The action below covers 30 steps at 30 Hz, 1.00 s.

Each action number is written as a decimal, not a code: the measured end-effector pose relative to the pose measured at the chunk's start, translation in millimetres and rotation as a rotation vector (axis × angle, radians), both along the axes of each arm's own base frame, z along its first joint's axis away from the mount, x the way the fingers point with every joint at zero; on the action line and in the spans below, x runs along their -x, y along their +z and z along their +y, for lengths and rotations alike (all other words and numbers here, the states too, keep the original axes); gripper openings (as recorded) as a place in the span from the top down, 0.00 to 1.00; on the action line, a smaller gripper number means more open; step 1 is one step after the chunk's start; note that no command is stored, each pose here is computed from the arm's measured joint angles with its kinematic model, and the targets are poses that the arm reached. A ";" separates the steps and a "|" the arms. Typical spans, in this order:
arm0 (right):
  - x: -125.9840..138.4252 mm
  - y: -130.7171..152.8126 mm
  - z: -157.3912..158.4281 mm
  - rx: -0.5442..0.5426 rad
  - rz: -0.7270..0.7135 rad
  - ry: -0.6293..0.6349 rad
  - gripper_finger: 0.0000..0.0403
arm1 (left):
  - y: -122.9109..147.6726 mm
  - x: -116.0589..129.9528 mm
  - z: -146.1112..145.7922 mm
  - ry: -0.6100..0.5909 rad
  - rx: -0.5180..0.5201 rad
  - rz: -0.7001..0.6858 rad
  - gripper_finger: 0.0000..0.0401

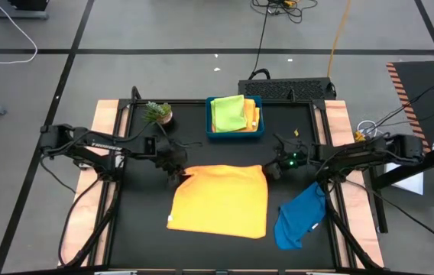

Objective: Fold microfiber towels
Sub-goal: Fold the orange microfiber cloth

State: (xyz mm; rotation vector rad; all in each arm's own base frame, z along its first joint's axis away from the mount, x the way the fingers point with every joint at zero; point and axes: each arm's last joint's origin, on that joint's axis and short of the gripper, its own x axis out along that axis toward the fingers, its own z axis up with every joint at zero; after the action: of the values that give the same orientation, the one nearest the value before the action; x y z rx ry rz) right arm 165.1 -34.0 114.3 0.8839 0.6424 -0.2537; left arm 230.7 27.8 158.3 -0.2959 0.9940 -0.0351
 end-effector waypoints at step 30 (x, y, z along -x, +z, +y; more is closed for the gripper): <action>7.7 -4.6 -4.8 -0.092 0.066 0.006 0.59 | -1.0 1.7 0.0 -0.001 -0.009 0.020 0.98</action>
State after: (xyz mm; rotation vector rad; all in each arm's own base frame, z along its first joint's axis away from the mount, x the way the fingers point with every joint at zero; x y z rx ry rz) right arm 157.4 -38.7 109.8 0.9645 0.7229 -0.2502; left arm 229.1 27.8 157.3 -0.2877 1.0139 -0.0291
